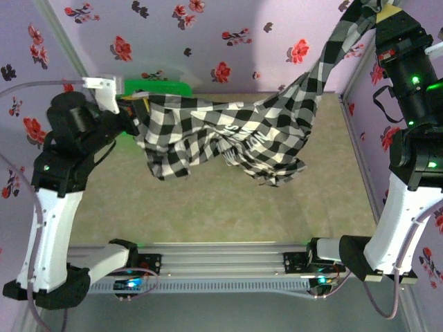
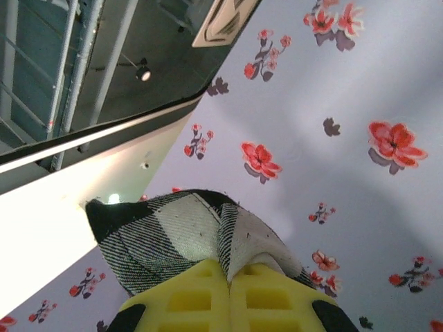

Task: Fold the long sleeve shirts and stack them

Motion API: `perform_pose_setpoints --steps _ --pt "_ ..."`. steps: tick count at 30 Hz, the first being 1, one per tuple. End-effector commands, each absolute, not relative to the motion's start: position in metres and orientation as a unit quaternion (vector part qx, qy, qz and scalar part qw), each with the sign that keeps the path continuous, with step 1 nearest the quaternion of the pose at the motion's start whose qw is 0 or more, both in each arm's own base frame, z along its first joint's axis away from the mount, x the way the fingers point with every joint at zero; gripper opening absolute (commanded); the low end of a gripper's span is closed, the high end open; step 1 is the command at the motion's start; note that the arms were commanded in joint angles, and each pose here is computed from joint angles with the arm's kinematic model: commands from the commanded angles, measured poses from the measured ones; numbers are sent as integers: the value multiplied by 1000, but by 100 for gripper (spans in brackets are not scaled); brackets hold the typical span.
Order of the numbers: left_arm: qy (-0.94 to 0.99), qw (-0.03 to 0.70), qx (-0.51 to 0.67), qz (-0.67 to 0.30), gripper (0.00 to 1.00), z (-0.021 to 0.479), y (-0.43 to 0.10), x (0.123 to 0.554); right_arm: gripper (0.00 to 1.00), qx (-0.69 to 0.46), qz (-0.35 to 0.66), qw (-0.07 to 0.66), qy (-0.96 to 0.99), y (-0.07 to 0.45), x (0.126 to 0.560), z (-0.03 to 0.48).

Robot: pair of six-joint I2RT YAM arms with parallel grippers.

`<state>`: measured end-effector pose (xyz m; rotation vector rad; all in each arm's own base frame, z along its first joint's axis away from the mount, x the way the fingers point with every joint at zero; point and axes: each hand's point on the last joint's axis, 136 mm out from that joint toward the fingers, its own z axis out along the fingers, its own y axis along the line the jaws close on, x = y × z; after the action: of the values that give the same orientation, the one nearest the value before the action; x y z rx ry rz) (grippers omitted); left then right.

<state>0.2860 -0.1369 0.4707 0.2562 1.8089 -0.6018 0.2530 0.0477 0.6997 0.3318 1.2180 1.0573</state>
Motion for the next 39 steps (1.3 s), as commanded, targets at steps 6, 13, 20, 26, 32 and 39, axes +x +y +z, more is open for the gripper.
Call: perform_pose_setpoints --steps 6,13,20,26,32,39 --pt "807 488 148 -299 6 420 -219 358 0 191 461 589 636 43 345 599" --pt "751 541 186 -329 7 487 -259 424 0 145 506 558 641 44 432 602" --pt "688 610 211 -331 8 560 -241 426 0 100 570 596 557 24 421 682" --pt "704 595 212 -324 9 551 -222 400 0 89 558 600 567 29 384 684" --pt "782 495 145 -349 11 439 -208 360 0 169 499 543 654 35 339 587" --pt "931 290 -52 -214 24 220 -132 280 0 353 438 308 767 59 238 324"
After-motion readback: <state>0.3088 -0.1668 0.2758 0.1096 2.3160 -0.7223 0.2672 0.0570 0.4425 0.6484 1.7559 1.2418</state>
